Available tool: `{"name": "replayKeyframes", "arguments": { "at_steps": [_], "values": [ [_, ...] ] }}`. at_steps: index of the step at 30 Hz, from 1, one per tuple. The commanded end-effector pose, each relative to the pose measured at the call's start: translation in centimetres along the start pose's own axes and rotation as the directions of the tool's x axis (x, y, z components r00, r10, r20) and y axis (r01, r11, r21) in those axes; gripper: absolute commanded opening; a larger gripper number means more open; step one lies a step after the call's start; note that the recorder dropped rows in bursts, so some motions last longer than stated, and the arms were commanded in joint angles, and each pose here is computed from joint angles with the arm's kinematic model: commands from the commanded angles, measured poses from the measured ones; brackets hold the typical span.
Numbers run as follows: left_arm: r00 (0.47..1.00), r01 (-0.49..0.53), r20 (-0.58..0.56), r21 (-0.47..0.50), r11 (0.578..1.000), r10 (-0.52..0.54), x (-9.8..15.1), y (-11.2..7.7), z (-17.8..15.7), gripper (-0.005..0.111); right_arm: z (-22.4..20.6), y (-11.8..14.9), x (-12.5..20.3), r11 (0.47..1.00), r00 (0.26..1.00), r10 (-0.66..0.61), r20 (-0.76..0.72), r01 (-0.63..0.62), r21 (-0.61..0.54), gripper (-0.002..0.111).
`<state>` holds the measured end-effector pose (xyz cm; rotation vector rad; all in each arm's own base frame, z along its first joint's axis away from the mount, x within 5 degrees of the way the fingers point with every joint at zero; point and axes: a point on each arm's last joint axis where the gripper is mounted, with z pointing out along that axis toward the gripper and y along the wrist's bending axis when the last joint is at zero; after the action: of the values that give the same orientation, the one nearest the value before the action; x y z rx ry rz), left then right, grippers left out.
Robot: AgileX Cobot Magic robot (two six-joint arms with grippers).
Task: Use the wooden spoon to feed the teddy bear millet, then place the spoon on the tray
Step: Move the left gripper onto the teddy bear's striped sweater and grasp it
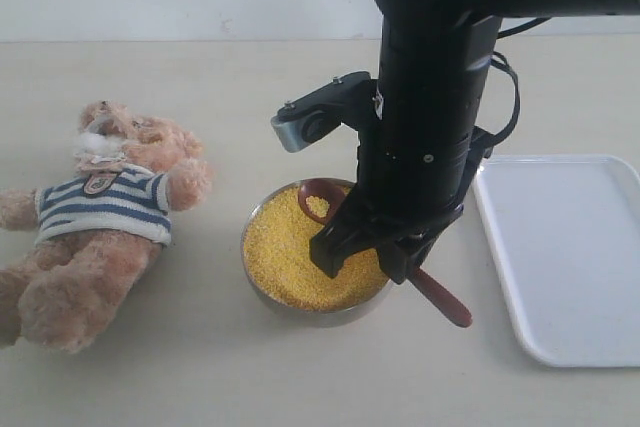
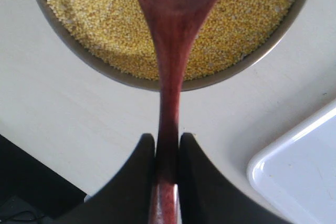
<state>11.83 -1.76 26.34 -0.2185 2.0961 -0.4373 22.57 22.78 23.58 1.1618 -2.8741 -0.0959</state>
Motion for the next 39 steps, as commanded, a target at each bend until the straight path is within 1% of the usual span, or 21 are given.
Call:
{"name": "replayKeyframes", "arguments": {
  "at_steps": [1,5,7,9,12,14,16,17,18,19,21,23,25,29,31,34,35,37,39],
  "values": [
    [0.975,-0.142,-0.178,-0.061,0.988,0.129,-3.8,0.0,3.0,0.004,-0.5,0.0,0.1,1.0,1.0,-0.006,0.014,0.006,0.001,0.0],
    [0.946,-0.156,-0.299,-0.091,0.984,0.123,-6.0,0.7,7.0,0.004,-0.5,0.0,0.1,1.0,1.0,-0.008,0.014,0.008,0.001,0.0],
    [0.928,-0.148,-0.356,-0.093,0.985,0.106,-6.2,1.1,8.7,0.005,-0.5,0.0,0.1,1.0,1.0,-0.008,0.014,0.008,0.001,0.0],
    [0.895,-0.136,-0.438,-0.095,0.986,0.081,-6.1,1.7,10.8,0.013,-0.5,0.0,0.1,1.0,1.0,-0.008,0.014,0.008,0.001,0.0],
    [0.832,-0.14,-0.549,-0.072,0.988,0.078,-5.4,2.5,13.7,0.036,-0.5,0.0,0.1,1.0,1.0,-0.01,0.014,0.01,0.001,0.0],
    [0.795,-0.095,-0.605,-0.059,0.994,0.04,-4.9,2.7,15.2,0.057,-0.5,0.0,0.1,1.0,1.0,-0.01,0.014,0.01,0.001,0.0],
    [0.76,-0.049,-0.65,-0.051,0.998,0.004,-4.6,2.8,16.3,0.071,-0.5,0.0,0.1,1.0,1.0,-0.012,0.014,0.012,0.001,0.0],
    [0.718,-0.026,-0.696,-0.031,0.999,-0.003,-4.3,2.8,17.1,0.079,-0.5,0.0,0.1,1.0,1.0,-0.014,0.014,0.014,0.001,0.0],
    [0.692,-0.017,-0.722,-0.014,1.0,0.002,-4.1,2.8,17.5,0.081,-0.5,0.0,0.1,1.0,1.0,-0.016,0.014,0.016,0.001,0.0],
    [0.646,0.022,-0.763,-0.017,1.0,-0.027,-3.7,2.9,18.1,0.08,-0.5,0.0,0.1,1.0,1.0,-0.018,0.014,0.018,0.001,0.0],
    [0.622,0.102,-0.776,-0.052,0.993,-0.105,-3.3,2.9,19.0,0.08,-0.5,0.0,0.1,1.0,1.0,-0.021,0.014,0.021,0.001,0.0],
    [0.616,0.117,-0.779,-0.06,0.991,-0.119,-3.1,3.0,19.3,0.08,-0.5,0.0,0.1,1.0,1.0,-0.021,0.014,0.021,0.001,0.0],
    [0.618,0.092,-0.782,-0.031,0.995,-0.081,-3.0,3.1,19.4,0.08,-0.5,0.0,0.1,1.0,1.0,-0.024,0.014,0.024,0.001,0.0],
    [0.625,0.092,-0.777,-0.026,0.995,-0.078,-3.1,3.0,19.4,0.08,-0.5,0.0,0.1,1.0,0.999,-0.029,0.014,0.029,0.001,0.0],
    [0.639,0.066,-0.768,-0.016,0.998,-0.054,-3.8,3.0,19.5,0.08,-0.5,0.0,0.1,1.0,0.999,-0.029,0.014,0.029,0.001,0.0],
    [0.643,0.06,-0.765,0.0,0.998,-0.038,-4.6,2.7,19.6,0.08,-0.5,0.0,0.1,1.0,0.999,-0.029,0.014,0.029,0.001,0.0],
    [0.647,0.044,-0.762,-0.004,0.999,-0.032,-4.9,2.7,19.6,0.08,-0.5,0.0,0.1,1.0,0.999,-0.029,0.014,0.029,0.001,0.0],
    [0.637,0.011,-0.77,-0.042,0.999,-0.039,-5.1,3.1,19.5,0.081,-0.5,0.0,0.1,1.0,0.999,-0.029,0.014,0.029,0.001,0.0],
    [0.611,-0.038,-0.791,-0.072,0.997,-0.034,-5.1,3.5,19.2,0.083,-0.5,0.0,0.1,1.0,0.999,-0.029,0.014,0.029,0.001,0.0]
  ]
}}
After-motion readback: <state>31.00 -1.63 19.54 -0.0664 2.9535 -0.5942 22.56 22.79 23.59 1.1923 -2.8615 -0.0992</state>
